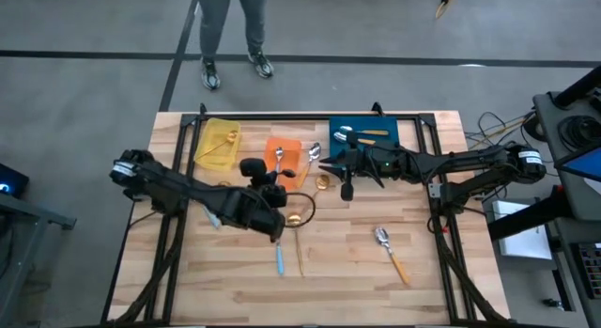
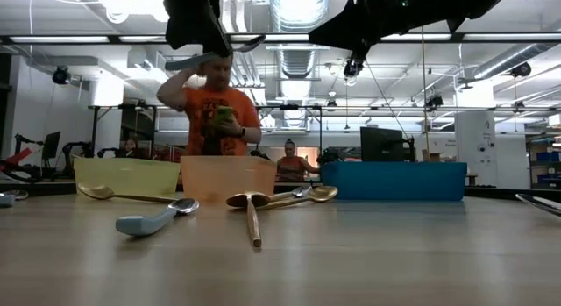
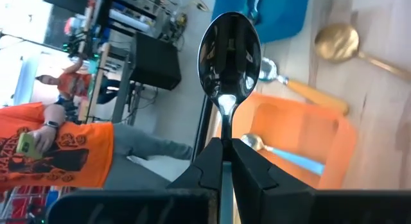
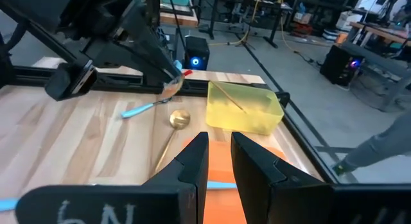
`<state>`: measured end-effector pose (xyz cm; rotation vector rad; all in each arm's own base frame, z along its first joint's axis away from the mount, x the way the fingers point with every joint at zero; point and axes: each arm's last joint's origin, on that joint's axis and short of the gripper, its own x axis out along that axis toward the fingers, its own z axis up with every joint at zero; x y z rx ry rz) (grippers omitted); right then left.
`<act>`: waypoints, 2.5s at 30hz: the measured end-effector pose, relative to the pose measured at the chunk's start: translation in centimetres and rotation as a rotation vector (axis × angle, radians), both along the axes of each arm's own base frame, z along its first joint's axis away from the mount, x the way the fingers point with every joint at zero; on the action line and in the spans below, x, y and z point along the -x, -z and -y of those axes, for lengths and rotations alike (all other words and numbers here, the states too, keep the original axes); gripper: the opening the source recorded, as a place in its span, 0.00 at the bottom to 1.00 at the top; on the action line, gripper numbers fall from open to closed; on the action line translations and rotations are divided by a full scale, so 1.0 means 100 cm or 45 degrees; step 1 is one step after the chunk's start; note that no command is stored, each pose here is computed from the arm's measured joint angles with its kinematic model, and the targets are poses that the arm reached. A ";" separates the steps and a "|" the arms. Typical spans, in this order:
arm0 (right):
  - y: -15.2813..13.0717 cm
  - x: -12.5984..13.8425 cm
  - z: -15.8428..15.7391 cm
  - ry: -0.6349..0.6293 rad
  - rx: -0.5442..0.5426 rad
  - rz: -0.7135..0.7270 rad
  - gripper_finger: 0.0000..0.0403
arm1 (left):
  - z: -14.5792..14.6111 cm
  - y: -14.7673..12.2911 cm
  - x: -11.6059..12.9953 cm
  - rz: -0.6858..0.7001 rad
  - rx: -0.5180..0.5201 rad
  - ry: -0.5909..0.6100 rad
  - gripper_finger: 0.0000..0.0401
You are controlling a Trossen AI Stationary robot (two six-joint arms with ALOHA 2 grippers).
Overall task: Sort silverware by color (type)
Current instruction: Put the blue spoon into the orange bin
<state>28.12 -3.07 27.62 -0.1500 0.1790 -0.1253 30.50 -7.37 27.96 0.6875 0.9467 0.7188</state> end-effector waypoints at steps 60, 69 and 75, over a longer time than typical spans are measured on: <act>0.010 -0.106 0.025 0.272 -0.085 0.373 0.43 | -0.090 0.025 0.054 0.924 0.104 -0.008 0.01; -0.009 -0.113 0.029 0.307 -0.079 0.393 0.48 | -0.090 0.024 0.054 0.984 0.135 -0.022 0.01; -0.010 -0.114 0.029 0.307 -0.080 0.378 0.45 | -0.086 0.022 0.051 1.023 0.206 0.086 0.01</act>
